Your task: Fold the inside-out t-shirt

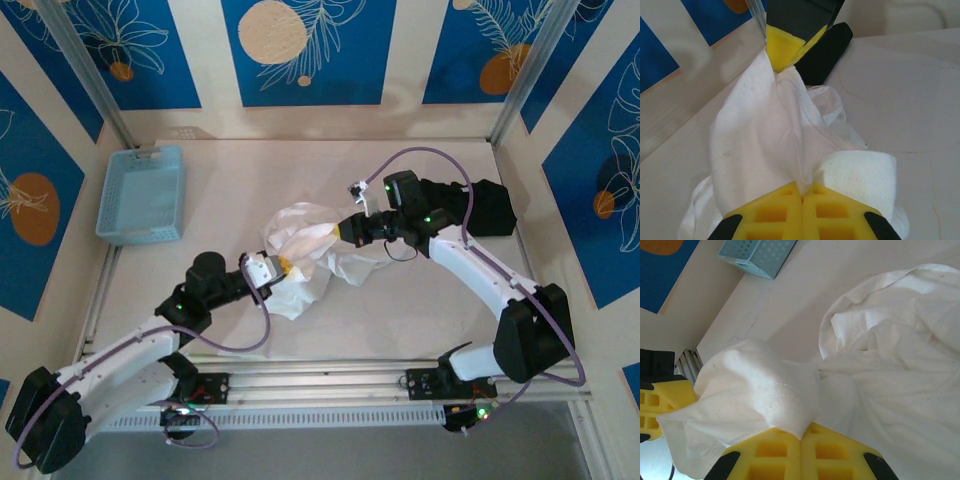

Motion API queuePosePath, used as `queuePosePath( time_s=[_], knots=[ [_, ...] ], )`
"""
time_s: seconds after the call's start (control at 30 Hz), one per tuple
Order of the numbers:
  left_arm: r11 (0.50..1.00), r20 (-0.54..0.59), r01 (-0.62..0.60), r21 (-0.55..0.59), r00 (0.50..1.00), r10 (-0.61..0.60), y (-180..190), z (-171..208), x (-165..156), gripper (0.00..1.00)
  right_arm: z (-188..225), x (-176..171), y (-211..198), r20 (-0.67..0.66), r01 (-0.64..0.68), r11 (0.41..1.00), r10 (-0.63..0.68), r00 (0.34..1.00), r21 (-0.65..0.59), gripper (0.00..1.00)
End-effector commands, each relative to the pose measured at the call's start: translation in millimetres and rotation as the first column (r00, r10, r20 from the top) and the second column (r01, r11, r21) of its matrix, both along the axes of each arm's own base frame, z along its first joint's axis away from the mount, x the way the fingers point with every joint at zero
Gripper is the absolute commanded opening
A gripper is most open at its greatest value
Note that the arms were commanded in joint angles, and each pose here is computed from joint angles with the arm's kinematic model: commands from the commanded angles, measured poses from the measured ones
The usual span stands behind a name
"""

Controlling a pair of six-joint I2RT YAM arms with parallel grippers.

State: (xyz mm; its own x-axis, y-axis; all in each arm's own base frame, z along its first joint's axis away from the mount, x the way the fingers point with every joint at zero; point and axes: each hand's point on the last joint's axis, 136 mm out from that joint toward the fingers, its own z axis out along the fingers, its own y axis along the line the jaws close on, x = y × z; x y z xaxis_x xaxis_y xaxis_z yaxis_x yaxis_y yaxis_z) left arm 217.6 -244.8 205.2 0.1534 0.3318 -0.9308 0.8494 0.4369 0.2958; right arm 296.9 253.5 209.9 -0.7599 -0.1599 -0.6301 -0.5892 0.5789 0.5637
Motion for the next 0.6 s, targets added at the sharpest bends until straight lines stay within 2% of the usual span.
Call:
queuePosePath(
  time_s=[0.0, 0.3, 0.57],
  knots=[
    [0.996, 0.004, 0.042, -0.074, 0.999, -0.042, -4.5, 16.6, -9.0, 0.02, 21.7, 0.0, -1.4, 0.061, -0.012, 1.0, 0.011, 0.998, 0.011, 0.0],
    [0.988, 0.008, 0.059, -0.14, 0.998, -0.059, -3.5, 32.0, -16.4, 0.04, 22.7, -2.6, -3.2, 0.071, -0.011, 1.0, 0.013, 0.997, -0.021, 0.0],
    [0.989, 0.022, 0.023, -0.145, 1.0, -0.02, 1.8, 40.3, -13.1, 0.03, 22.6, -8.1, -2.5, 0.09, -0.015, 0.997, 0.022, 0.996, -0.079, 0.0]
  ],
)
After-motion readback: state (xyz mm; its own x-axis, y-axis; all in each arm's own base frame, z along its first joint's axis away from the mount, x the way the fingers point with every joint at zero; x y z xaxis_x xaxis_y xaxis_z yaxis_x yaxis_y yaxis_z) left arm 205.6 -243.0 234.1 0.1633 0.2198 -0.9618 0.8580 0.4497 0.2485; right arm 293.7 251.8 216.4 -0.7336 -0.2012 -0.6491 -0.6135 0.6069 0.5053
